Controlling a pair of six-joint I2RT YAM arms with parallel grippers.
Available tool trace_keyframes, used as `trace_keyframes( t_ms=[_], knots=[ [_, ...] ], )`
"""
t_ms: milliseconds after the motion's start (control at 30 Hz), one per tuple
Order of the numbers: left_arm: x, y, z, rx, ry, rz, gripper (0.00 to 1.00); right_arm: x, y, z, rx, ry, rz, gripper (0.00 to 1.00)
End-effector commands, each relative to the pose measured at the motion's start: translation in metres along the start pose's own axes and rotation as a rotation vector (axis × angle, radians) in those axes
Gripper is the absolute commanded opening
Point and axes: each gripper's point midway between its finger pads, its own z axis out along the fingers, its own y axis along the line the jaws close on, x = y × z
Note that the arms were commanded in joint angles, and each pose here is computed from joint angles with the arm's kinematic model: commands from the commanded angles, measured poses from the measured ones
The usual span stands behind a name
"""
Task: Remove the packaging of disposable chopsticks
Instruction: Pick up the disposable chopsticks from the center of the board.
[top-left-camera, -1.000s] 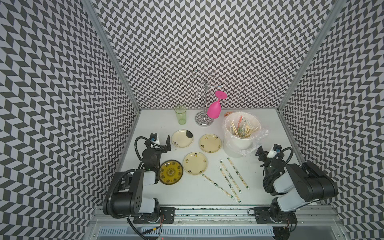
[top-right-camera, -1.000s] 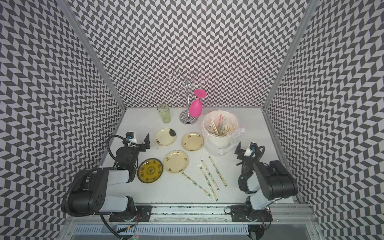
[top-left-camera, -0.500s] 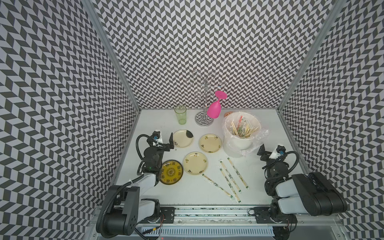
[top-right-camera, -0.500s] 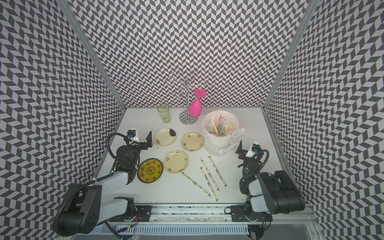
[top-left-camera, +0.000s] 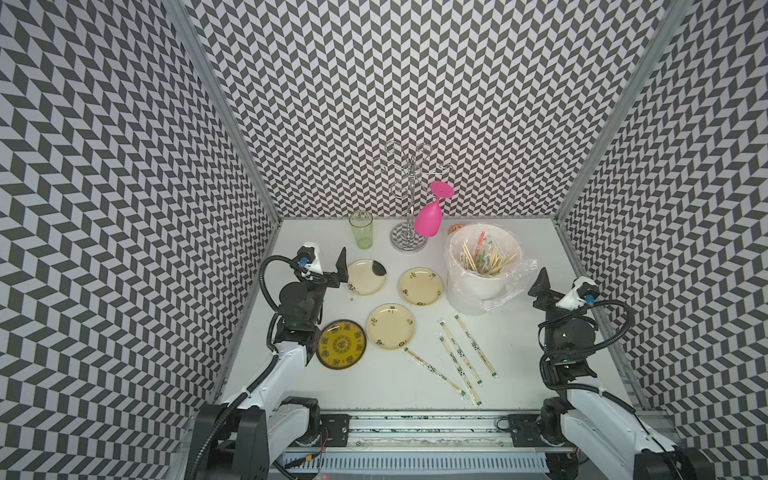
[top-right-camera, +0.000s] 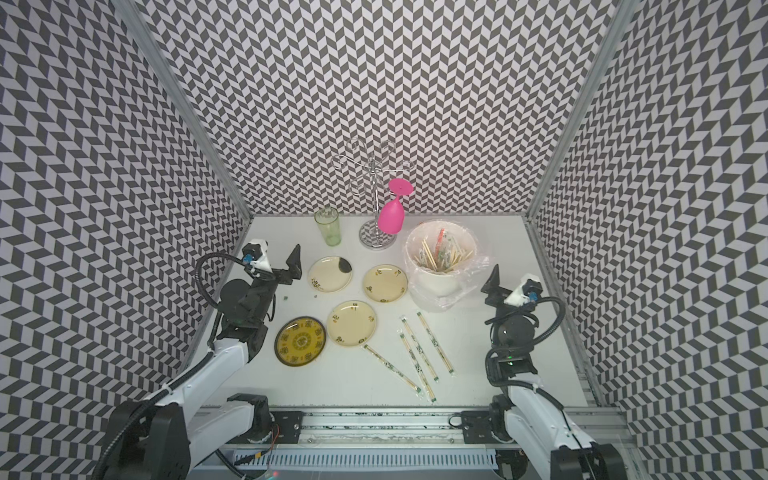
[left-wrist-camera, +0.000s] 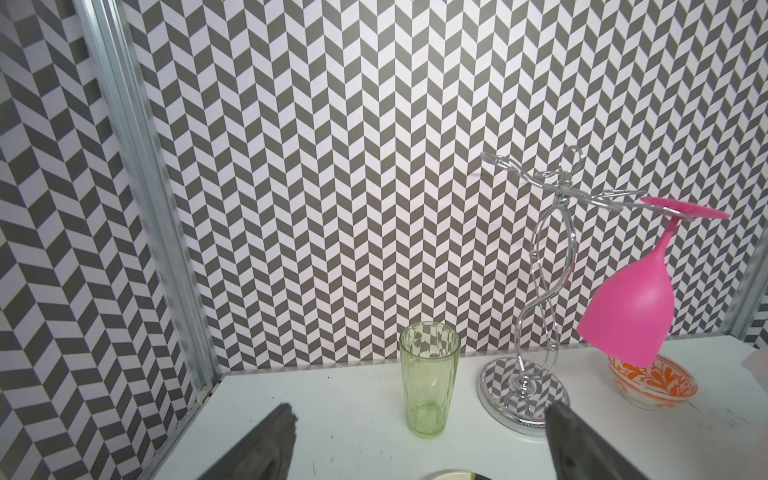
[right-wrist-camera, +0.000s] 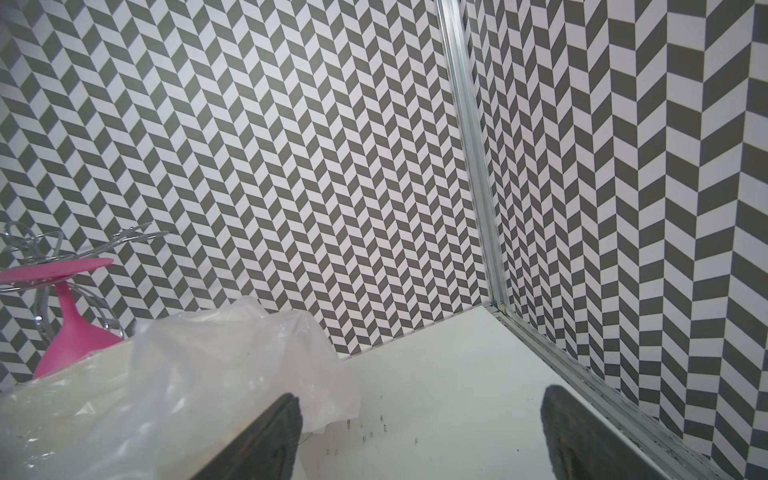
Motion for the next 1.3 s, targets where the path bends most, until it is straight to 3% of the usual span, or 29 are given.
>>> trace_keyframes(
  t_ms=[0,300,433,567,767,900,1033,1133,1267],
  knots=[
    [-0.011,-0.008,0.001,0.041,0.024,-0.011,0.93,-0.004,0.006,0.005,0.001,0.070,0.036,0.89],
    [-0.033,-0.035,-0.011,0.167,0.043,0.052,0.87,-0.051,0.026,-0.009,-0.073,0.116,0.189,0.85],
    [-0.037,-0.066,-0.022,0.293,0.053,0.172,0.83,-0.069,0.026,-0.023,-0.079,0.125,0.247,0.84],
    [-0.032,-0.108,-0.040,0.496,0.071,0.338,0.78,-0.102,0.027,-0.039,-0.101,0.080,0.260,0.82],
    [-0.006,-0.170,-0.081,0.750,0.114,0.542,0.72,-0.144,0.077,-0.045,-0.329,0.131,0.198,0.79],
    [0.025,-0.216,-0.123,0.961,0.221,0.618,0.67,-0.162,0.109,-0.049,-0.483,0.178,0.133,0.79],
    [0.081,-0.249,-0.174,1.138,0.404,0.818,0.65,-0.162,0.128,-0.054,-0.582,0.202,0.088,0.78],
    [0.107,-0.268,-0.200,1.243,0.498,0.866,0.64,-0.158,0.145,-0.057,-0.672,0.254,0.086,0.77],
    [0.136,-0.292,-0.225,1.364,0.596,0.929,0.54,-0.147,0.162,-0.058,-0.758,0.325,0.106,0.76]
  ],
)
